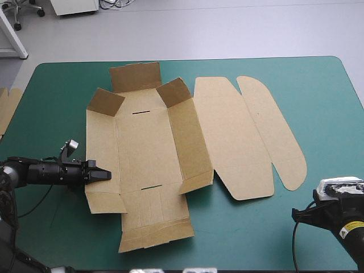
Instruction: Fold the box
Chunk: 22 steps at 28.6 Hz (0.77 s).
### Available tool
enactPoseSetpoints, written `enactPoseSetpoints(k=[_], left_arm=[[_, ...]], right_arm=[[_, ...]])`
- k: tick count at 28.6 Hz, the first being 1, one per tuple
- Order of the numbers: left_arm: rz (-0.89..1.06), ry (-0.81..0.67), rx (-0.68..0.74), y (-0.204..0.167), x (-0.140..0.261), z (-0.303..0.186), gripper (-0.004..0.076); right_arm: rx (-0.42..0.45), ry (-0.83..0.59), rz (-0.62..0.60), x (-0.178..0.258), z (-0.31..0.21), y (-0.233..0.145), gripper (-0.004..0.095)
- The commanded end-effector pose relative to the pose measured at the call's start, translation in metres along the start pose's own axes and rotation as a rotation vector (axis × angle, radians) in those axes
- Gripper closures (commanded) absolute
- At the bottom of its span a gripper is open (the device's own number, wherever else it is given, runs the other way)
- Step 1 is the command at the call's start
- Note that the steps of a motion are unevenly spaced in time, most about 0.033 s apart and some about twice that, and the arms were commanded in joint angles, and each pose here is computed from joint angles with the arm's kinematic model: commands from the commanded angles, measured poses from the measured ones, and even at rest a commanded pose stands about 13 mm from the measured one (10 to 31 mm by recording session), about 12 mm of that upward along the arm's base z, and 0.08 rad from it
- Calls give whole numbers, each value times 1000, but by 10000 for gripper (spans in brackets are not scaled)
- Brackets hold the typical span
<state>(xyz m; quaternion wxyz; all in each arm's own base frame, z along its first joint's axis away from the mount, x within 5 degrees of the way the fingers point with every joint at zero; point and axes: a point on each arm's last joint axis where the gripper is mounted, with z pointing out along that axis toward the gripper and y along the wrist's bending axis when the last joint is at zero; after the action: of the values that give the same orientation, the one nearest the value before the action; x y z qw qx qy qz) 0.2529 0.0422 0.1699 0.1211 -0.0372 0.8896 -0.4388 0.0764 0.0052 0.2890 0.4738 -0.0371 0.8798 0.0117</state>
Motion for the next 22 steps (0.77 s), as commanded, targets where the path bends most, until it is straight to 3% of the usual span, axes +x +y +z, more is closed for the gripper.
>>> enactPoseSetpoints(k=[1, 7, 12, 17, 22], left_arm=[[59, -19, 36, -13, -7, -3, 734], [138, -37, 46, -32, -32, -22, 734], [284, -146, 14, -68, -49, -47, 734], [482, -187, -114, -119, -55, -59, 734], [714, -206, -344, -188, -55, -58, 734]], right_arm=[[-1, -77, -5, -13, -4, 0, 927], [0, -71, -5, -13, -4, 0, 927], [-2, -75, -2, -13, -4, 0, 927], [-2, -70, 9, -14, -2, 0, 927], [-4, -53, 14, -16, 3, 1, 927]])
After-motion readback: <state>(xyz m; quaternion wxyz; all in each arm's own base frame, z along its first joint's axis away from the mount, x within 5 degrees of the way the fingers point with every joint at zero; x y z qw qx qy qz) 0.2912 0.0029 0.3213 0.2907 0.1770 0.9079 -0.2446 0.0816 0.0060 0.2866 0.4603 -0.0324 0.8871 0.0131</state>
